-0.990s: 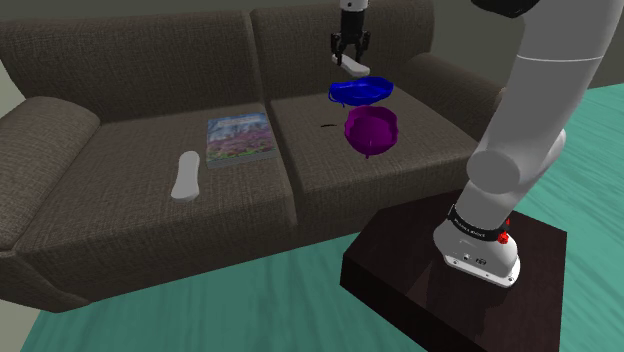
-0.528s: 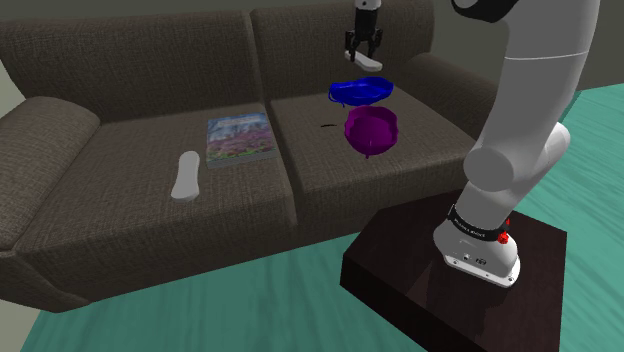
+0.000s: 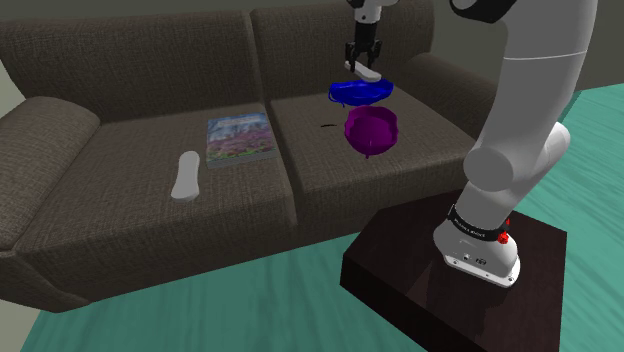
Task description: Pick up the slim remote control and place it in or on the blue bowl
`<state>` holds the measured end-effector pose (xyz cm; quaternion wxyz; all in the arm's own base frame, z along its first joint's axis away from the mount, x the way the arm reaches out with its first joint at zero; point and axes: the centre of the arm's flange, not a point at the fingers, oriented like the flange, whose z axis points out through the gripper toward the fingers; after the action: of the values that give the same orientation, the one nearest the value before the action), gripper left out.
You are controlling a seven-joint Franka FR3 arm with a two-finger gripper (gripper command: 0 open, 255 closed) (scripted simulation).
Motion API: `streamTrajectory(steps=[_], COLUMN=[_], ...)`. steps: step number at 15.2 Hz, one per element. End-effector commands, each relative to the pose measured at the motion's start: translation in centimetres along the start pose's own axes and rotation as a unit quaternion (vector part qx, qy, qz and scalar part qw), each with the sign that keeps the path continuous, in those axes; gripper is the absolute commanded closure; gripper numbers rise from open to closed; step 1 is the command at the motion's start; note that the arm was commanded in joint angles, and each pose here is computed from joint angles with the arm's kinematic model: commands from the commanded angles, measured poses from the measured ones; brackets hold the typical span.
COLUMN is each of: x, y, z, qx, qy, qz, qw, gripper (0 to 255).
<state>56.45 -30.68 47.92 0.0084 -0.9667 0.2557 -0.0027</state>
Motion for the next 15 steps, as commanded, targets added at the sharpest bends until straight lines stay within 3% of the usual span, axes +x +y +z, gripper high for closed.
streamTrajectory(steps=[1, 5, 13, 14, 15], x=[0.0, 0.0, 0.0, 0.0, 0.0], y=[-0.1, 0.0, 0.0, 0.0, 0.0], z=[1.1, 3.1, 3.1, 3.1, 3.1], qx=[0.000, 0.000, 0.000, 0.000, 0.000], qy=[0.000, 0.000, 0.000, 0.000, 0.000], qz=[0.000, 0.000, 0.000, 0.000, 0.000], qw=[1.0000, 1.0000, 1.0000, 1.0000, 1.0000], gripper=[255, 255, 255, 0, 0])
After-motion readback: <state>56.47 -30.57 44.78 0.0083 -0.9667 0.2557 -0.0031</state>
